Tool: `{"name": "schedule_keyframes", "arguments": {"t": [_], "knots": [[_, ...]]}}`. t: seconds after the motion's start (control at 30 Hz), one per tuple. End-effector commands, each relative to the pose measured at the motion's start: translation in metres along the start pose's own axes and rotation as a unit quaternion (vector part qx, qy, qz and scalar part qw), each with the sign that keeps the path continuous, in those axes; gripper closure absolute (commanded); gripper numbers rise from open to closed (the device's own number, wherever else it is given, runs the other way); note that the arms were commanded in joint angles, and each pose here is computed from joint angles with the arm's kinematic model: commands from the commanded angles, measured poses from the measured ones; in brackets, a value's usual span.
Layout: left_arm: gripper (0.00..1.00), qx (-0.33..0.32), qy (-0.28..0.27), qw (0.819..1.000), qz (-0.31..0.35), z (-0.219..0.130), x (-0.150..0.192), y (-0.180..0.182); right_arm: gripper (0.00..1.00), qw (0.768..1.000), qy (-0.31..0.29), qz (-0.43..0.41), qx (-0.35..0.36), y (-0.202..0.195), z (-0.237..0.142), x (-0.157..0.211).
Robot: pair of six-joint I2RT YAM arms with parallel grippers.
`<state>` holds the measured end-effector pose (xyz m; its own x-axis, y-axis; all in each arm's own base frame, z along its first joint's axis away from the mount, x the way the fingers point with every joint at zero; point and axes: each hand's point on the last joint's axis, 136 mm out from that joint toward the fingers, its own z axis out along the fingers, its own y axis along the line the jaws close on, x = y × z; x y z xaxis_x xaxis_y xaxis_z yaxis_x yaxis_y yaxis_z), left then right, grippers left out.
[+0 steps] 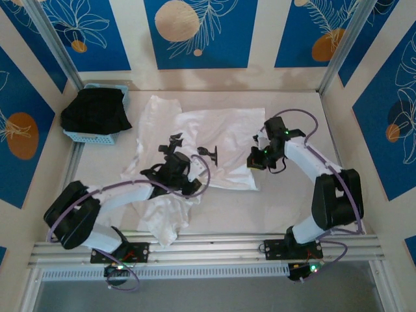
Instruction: Fold the inside-out t-shirt
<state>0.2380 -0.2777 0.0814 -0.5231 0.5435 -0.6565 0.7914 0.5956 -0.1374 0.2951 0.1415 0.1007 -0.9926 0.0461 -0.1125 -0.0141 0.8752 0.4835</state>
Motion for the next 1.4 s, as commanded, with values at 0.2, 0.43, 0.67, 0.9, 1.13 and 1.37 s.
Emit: {"name": "schedule_keyframes", "arguments": {"t": [0.2,0.43,0.67,0.9,1.13,1.37], "knots": [[1.00,0.037,-0.001,0.996,-0.076,-0.010,0.012,0.000,0.87,0.994,0.008,0.000,0.113,-0.048,0.028,-0.059],[1.00,0.043,-0.007,0.995,-0.087,-0.006,0.006,0.001,0.64,0.988,-0.010,-0.008,0.156,-0.046,0.005,-0.014],[1.00,0.047,-0.004,0.995,-0.087,-0.003,0.003,0.000,0.57,0.980,0.033,-0.027,0.194,-0.042,0.018,0.052],[1.00,0.050,-0.006,0.995,-0.085,-0.004,0.000,-0.001,0.56,0.968,0.060,-0.064,0.237,-0.039,0.042,0.051],[1.00,0.047,-0.006,0.995,-0.085,-0.006,0.002,0.000,0.55,0.956,0.077,-0.083,0.270,-0.046,0.054,0.044],[1.00,0.038,-0.002,0.996,-0.083,-0.008,0.006,0.002,0.67,0.943,0.065,-0.062,0.321,-0.075,0.031,0.039]]}}
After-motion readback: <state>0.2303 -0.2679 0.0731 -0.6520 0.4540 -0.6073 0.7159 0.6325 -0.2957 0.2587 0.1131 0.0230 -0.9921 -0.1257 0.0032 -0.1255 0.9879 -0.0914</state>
